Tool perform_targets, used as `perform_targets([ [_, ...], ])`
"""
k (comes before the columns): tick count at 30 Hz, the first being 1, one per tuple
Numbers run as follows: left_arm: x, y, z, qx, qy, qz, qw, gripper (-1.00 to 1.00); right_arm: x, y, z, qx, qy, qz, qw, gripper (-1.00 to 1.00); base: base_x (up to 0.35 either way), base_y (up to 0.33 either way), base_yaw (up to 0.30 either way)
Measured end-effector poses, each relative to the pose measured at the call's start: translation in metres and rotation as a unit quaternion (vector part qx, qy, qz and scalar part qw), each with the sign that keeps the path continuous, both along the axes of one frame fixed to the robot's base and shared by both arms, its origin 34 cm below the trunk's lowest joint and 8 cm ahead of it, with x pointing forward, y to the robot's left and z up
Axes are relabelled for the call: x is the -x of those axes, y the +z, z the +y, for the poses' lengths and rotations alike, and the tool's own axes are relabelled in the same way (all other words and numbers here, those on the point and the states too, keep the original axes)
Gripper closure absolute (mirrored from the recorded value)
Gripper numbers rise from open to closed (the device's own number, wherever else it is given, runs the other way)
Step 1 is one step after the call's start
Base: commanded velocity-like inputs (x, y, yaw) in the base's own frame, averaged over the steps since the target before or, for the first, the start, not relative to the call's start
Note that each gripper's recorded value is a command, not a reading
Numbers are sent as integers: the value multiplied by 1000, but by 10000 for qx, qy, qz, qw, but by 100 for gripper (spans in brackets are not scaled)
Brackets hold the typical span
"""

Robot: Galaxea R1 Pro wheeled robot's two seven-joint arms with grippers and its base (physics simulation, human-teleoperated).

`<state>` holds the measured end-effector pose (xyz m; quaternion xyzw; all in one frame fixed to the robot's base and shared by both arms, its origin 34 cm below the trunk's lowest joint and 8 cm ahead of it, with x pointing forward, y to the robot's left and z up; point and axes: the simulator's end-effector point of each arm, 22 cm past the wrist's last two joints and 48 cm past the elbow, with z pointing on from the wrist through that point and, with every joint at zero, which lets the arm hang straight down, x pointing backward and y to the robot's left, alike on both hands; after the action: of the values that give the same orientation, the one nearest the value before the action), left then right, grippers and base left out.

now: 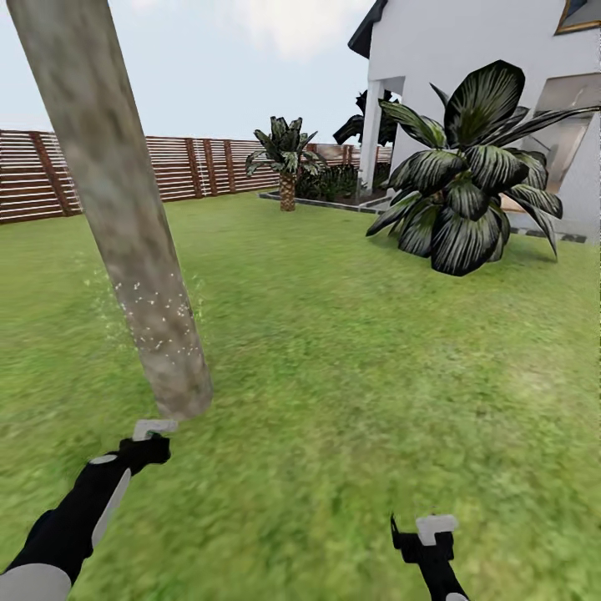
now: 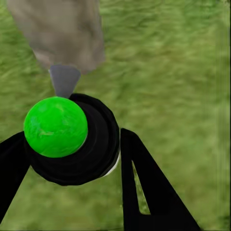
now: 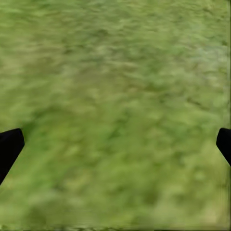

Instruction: In the garden, pick up the pesticide atomizer on the floor and spray pesticide onto both trees until each tree trunk is fully covered.

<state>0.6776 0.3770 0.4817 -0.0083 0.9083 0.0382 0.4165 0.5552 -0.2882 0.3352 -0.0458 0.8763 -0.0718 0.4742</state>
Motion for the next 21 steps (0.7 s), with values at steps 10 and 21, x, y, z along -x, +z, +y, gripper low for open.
perform_targets([
  [10, 36, -32, -150, -60, -2903, 601, 9550, 100, -46, 60, 100, -173, 3518, 128, 9358, -100, -232, 0, 0],
  [21, 93, -67, -208, -760, -4669, 1150, 8735, 100, -26, 80, 123, 78, 4967, 466, 8666, -100, -3, 0, 0],
])
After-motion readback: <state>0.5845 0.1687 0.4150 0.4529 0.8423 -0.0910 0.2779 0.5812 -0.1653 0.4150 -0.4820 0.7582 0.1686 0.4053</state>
